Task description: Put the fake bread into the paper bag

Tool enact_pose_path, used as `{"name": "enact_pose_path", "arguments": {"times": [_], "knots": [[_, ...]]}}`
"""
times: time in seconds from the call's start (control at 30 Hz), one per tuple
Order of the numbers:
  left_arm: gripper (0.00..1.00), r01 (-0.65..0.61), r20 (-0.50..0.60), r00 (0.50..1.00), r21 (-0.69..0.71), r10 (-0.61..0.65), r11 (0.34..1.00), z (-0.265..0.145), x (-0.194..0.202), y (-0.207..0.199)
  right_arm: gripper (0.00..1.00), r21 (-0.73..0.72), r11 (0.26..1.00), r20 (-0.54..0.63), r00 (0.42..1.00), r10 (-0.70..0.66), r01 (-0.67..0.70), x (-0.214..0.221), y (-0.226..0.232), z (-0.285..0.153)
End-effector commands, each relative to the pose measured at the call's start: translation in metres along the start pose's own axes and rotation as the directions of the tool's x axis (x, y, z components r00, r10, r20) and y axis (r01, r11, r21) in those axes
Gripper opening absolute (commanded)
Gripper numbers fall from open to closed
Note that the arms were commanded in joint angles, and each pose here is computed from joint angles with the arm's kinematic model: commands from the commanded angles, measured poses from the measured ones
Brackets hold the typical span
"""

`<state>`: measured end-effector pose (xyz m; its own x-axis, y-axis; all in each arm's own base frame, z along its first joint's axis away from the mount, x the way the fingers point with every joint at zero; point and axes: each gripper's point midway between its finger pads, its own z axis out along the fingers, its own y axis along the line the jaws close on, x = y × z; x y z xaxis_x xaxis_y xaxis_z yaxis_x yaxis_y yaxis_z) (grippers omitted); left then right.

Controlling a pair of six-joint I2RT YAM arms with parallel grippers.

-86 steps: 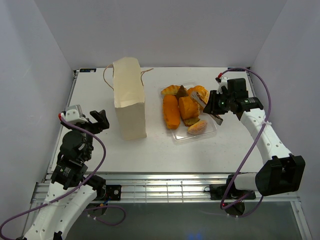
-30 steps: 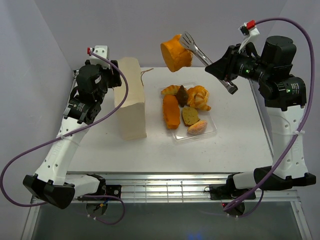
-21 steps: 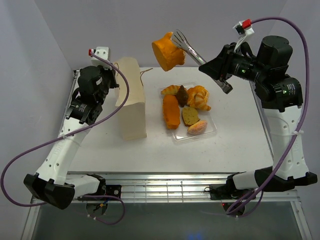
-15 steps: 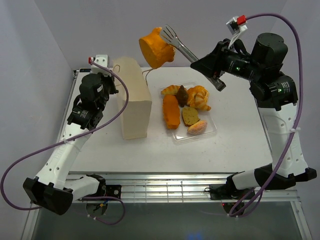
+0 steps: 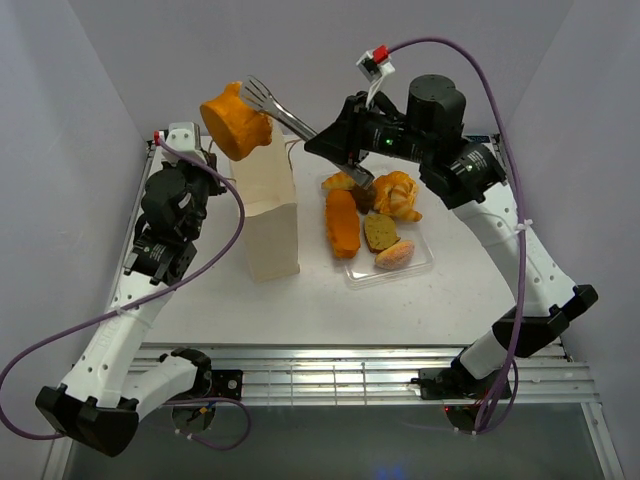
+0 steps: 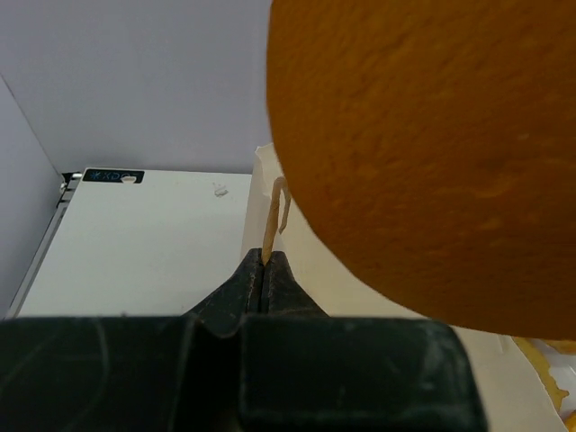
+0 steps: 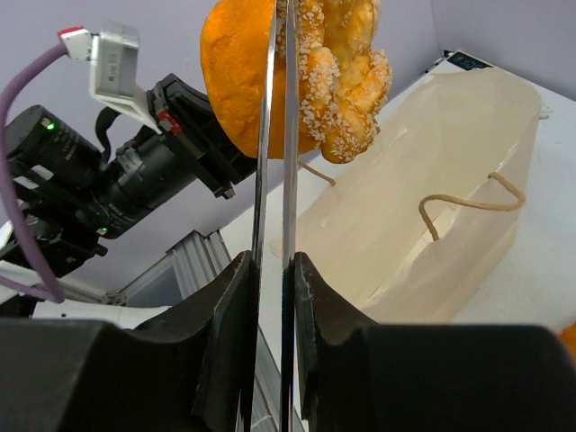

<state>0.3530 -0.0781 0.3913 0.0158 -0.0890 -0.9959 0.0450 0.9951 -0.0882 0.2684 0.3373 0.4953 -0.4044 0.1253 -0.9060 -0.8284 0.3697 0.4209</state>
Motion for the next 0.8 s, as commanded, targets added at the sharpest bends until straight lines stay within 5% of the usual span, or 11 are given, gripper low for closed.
{"name": "enact_pose_path", "arguments": {"times": [0.0,0.7,0.77], "knots": [[0.0,0.005,0.051,0.999,-0.017,-0.004,1.0,-0.009,-0.013,0.008,0.08,0.003,0.999,0.124,0.992,-0.039,0.039,-0.023,0.006,0.01],[0.0,-0.014,0.057,0.998,-0.046,0.017,0.999,-0.014,-0.004,0.016,0.08,0.096,0.995,0.084,0.996,0.031,-0.039,0.034,-0.034,0.019],[0.0,-0.014,0.057,0.998,-0.046,0.017,0.999,-0.015,-0.003,0.016,0.19,0.103,0.994,0.063,0.997,0.032,-0.039,0.038,-0.037,0.022]]}}
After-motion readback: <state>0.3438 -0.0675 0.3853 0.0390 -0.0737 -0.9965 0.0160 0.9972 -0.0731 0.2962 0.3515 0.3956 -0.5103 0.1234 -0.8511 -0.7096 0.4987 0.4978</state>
